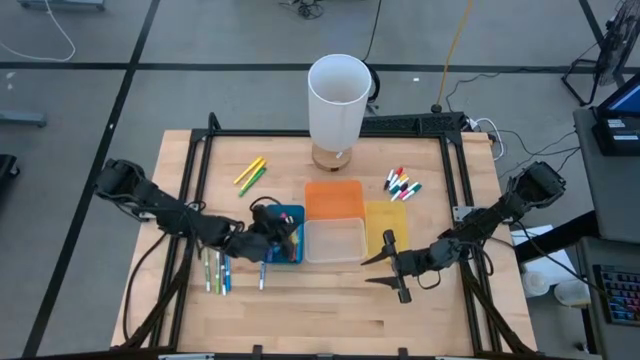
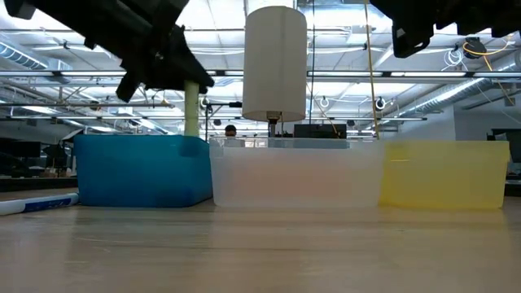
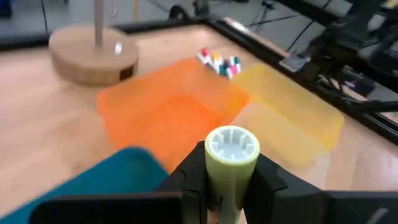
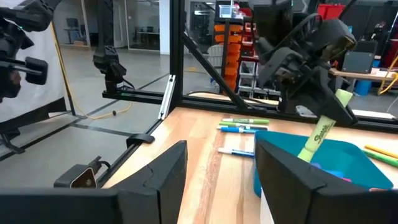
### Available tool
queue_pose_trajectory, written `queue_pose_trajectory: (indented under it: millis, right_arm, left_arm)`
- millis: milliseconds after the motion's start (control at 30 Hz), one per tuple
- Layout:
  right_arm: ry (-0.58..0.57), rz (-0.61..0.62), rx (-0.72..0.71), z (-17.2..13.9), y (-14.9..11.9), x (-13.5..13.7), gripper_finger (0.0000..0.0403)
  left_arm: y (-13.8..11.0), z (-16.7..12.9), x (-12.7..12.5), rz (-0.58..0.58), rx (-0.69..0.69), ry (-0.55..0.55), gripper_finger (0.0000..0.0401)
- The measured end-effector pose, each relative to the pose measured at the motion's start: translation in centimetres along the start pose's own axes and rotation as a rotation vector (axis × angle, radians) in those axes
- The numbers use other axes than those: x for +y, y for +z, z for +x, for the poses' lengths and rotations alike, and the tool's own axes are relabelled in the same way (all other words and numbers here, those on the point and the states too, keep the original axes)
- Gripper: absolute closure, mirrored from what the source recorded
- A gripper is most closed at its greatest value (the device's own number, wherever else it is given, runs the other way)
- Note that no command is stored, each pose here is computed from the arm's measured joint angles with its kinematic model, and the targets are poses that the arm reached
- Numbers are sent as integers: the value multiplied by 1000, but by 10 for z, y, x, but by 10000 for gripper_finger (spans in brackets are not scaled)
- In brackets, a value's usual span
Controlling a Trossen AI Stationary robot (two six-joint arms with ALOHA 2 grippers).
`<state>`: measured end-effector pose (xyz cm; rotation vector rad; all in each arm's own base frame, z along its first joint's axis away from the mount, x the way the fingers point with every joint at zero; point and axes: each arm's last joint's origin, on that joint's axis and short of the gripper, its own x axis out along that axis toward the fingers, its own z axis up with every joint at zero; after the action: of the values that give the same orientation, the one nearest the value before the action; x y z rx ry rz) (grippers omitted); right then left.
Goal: Pick & Place Markers
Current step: Put the large green highlighter pen into the blue bin, then put the right blue marker pen into the yellow bin
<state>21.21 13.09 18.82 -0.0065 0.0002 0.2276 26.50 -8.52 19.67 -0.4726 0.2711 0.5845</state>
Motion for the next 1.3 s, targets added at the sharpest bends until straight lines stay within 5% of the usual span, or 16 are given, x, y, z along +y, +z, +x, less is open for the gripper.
queue_pose_trajectory:
  millis: [167,533,733,1000,1167,1300]
  right_arm:
    - [3,-2,10,0,-1,0,229]
    - [-3,-11,13,0,-1,-1,230]
    - [-6,-13,20,1,-2,-2,231]
    - [-3,45,24,1,-2,-2,230]
    - [-8,37,20,1,-2,-3,232]
    - [-23,37,20,2,-2,-6,232]
  left_arm:
    - [-6,1,7,2,90,17,334]
    - [-1,-7,5,142,218,-125,173]
    - [16,-42,-12,-86,354,-437,137]
    - [-19,-106,-40,51,455,-714,133]
    - [-54,-127,-41,-103,618,-604,133]
    - [-72,-125,-23,-266,756,-304,133]
